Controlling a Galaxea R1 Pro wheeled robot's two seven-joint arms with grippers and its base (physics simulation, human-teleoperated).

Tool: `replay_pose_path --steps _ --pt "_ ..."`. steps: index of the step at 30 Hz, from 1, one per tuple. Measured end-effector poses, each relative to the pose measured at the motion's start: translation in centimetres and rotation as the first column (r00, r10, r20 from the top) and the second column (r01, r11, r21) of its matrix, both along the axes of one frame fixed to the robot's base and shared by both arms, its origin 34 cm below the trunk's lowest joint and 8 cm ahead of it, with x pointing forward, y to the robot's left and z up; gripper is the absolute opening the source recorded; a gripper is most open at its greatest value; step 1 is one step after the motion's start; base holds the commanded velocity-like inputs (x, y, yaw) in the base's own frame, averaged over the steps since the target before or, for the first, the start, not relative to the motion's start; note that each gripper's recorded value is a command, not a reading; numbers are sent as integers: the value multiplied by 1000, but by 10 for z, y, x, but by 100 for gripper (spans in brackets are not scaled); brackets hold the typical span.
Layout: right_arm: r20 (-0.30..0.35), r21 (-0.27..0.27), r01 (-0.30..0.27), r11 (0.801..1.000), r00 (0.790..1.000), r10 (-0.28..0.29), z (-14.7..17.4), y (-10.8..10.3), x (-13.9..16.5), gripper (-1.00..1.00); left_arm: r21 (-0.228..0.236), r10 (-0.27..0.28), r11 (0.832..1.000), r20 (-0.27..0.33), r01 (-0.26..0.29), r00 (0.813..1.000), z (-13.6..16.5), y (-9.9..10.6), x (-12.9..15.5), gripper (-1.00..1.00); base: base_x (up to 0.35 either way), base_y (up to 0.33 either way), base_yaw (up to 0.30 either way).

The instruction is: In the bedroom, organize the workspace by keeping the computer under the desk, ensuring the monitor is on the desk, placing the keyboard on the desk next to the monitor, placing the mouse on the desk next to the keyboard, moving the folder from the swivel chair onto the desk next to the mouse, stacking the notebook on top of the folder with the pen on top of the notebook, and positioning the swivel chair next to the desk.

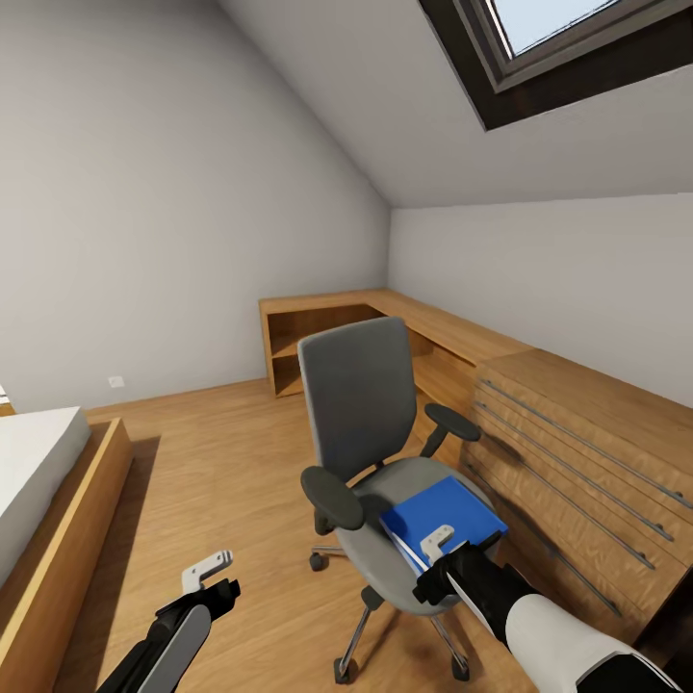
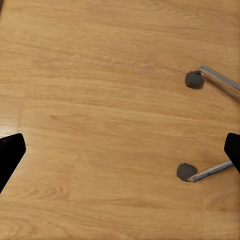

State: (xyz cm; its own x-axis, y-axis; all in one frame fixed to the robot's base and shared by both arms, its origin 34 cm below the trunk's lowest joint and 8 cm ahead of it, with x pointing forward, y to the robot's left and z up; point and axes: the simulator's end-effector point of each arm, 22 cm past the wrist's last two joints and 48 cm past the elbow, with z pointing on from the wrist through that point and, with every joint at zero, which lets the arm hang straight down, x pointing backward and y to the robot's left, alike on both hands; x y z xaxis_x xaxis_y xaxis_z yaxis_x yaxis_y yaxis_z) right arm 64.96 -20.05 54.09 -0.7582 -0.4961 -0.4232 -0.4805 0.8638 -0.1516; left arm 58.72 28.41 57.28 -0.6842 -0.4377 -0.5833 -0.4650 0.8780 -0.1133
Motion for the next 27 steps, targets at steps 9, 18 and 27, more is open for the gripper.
replay_pose_path --steps 9,18,27 --pt "0 0 0 1000 1000 0 0 0 0 100 -1 0 1000 -1 0 1000 0 0 0 100 0 0 0" --pt "-3 -1 1 1000 1000 -1 -1 -1 -1 100 -1 0 1000 0 0 1000 0 0 0 100 0 0 0" --pt "-5 -2 2 1000 1000 -2 -1 -2 -1 100 -1 0 1000 1 0 1000 0 0 0 100 0 0 0"
